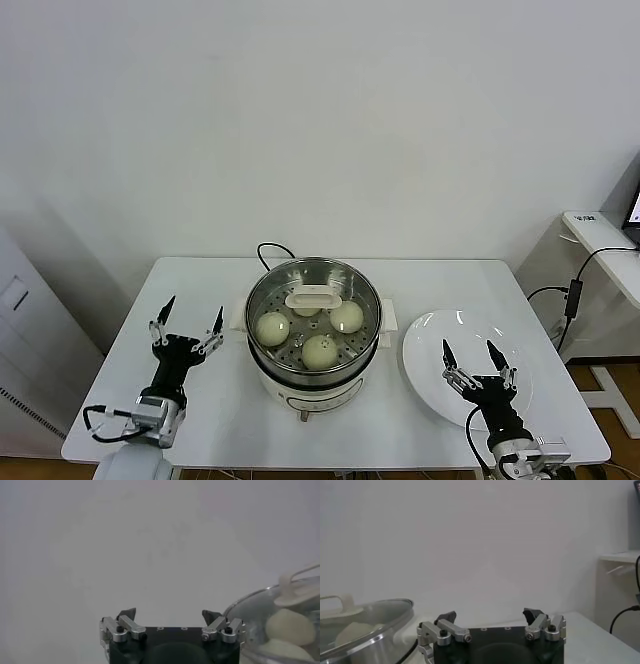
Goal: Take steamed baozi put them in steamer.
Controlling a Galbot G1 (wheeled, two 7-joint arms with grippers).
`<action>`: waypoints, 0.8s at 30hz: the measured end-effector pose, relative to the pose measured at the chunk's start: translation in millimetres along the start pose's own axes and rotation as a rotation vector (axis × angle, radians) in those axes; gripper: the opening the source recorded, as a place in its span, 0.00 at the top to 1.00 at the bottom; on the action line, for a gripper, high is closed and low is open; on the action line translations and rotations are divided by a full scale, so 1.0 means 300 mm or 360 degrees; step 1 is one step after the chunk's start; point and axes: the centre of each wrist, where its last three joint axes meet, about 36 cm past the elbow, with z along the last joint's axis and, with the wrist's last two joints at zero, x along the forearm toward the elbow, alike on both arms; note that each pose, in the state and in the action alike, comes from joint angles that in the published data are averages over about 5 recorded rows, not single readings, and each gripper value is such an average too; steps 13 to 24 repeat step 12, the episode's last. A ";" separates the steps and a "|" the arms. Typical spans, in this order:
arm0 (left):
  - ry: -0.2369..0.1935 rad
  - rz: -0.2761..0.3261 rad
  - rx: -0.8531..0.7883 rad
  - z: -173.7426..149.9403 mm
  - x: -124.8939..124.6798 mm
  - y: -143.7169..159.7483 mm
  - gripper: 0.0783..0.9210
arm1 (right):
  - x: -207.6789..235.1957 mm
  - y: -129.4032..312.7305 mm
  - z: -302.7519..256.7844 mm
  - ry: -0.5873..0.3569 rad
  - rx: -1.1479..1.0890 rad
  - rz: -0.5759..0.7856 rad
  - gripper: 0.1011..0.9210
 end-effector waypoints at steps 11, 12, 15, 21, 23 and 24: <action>0.0016 -0.0039 0.0103 0.068 0.057 0.021 0.12 | 0.001 0.004 0.016 0.0006 0.0013 -0.0015 0.12; 0.0016 -0.0040 0.0105 0.071 0.059 0.023 0.12 | 0.000 0.004 0.015 0.0005 0.0013 -0.0016 0.12; 0.0016 -0.0040 0.0105 0.071 0.059 0.023 0.12 | 0.000 0.004 0.015 0.0005 0.0013 -0.0016 0.12; 0.0016 -0.0040 0.0105 0.071 0.059 0.023 0.12 | 0.000 0.004 0.015 0.0005 0.0013 -0.0016 0.12; 0.0016 -0.0040 0.0105 0.071 0.059 0.023 0.12 | 0.000 0.004 0.015 0.0005 0.0013 -0.0016 0.12; 0.0016 -0.0040 0.0105 0.071 0.059 0.023 0.12 | 0.000 0.004 0.015 0.0005 0.0013 -0.0016 0.12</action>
